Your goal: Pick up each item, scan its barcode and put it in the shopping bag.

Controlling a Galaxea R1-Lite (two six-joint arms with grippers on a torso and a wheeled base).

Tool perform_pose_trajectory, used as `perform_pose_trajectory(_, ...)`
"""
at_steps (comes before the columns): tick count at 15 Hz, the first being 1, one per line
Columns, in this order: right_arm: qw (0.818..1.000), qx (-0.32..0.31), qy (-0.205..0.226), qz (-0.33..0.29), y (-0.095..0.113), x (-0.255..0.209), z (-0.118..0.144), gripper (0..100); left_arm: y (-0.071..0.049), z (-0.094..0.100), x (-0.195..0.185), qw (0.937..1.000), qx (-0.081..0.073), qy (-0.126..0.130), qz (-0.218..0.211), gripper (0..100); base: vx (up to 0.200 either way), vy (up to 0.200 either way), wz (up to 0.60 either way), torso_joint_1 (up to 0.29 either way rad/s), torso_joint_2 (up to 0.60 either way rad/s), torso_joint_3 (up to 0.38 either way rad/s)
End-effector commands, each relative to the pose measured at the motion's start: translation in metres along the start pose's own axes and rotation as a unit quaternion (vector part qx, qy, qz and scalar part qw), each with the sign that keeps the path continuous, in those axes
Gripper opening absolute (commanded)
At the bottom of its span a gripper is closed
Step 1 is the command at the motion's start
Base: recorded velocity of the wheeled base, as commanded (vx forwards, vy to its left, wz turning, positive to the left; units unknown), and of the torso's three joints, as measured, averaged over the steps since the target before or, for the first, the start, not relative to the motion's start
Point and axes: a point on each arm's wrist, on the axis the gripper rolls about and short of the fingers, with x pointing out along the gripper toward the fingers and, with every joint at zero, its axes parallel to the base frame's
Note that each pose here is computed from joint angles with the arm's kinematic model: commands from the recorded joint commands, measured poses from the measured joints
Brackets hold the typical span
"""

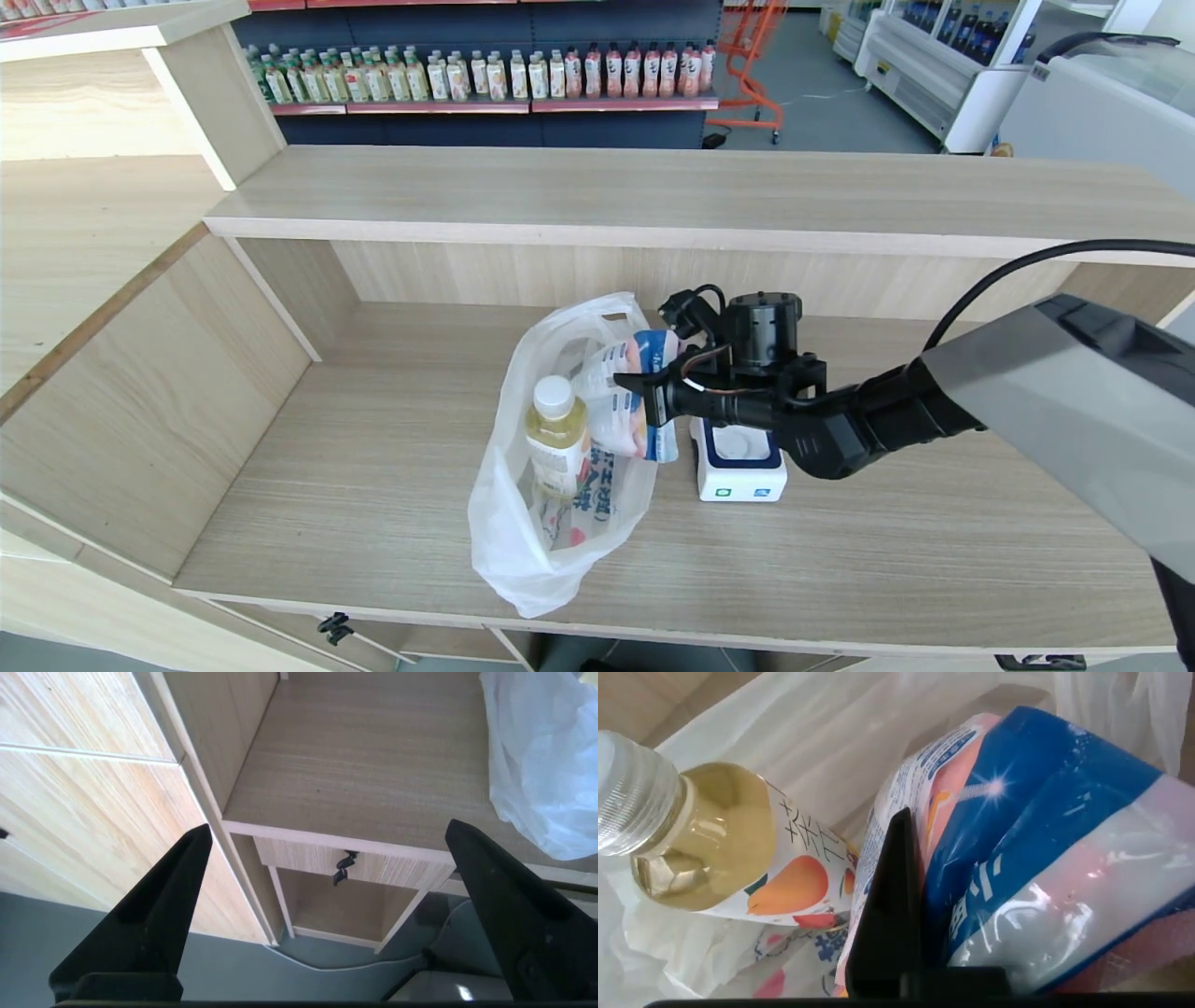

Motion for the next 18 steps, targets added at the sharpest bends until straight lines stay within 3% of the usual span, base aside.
perform_pose_trajectory(1,1.0,0.003,0.01,0.003,-0.002,0.014,-0.013,0,0.0,0.0,0.0,1.0,0.0,0.0,0.0,100,0.0,0.0,0.0,0.0,0.0,0.0)
perform_pose_trajectory(2,1.0,0.004,0.01,0.004,-0.002,0.016,-0.014,0,0.0,0.0,0.0,1.0,0.0,0.0,0.0,100,0.0,0.0,0.0,0.0,0.0,0.0)
perform_pose_trajectory(3,1.0,0.003,0.005,0.004,-0.003,0.016,-0.011,100,0.0,0.0,0.0,1.0,0.0,0.0,0.0,100,0.0,0.0,0.0,0.0,0.0,0.0)
perform_pose_trajectory(7,0.993,0.096,-0.072,0.019,0.003,0.016,0.043,100,0.0,0.0,0.0,1.0,0.001,0.0,0.0,100,0.0,0.0,0.0,0.0,0.0,0.0)
perform_pose_trajectory(12,0.99,0.105,-0.087,0.028,0.009,-0.007,0.071,100,0.0,0.0,0.0,1.0,0.0,0.0,0.0,100,0.0,0.0,0.0,0.0,0.0,0.0)
perform_pose_trajectory(14,0.99,0.113,-0.088,0.005,0.011,-0.066,0.087,100,0.0,0.0,0.0,1.0,0.0,0.0,0.0,100,0.0,0.0,0.0,0.0,0.0,0.0)
perform_pose_trajectory(15,0.989,0.12,-0.081,-0.02,0.021,-0.133,0.086,100,0.0,0.0,0.0,1.0,0.0,0.0,0.0,100,0.0,0.0,0.0,0.0,0.0,0.0)
perform_pose_trajectory(16,0.989,0.121,-0.079,-0.03,0.028,-0.167,0.082,100,0.0,0.0,0.0,1.0,0.001,0.0,0.0,100,0.0,0.0,0.0,0.0,0.0,0.0)
perform_pose_trajectory(17,0.988,0.1,-0.09,-0.071,0.046,-0.247,0.066,100,0.0,0.0,0.0,1.0,0.0,0.0,0.0,100,0.0,0.0,0.0,0.0,0.0,0.0)
perform_pose_trajectory(18,0.987,0.087,-0.097,-0.095,0.05,-0.27,0.06,100,0.0,0.0,0.0,1.0,0.001,0.0,0.0,100,0.0,0.0,0.0,0.0,0.0,0.0)
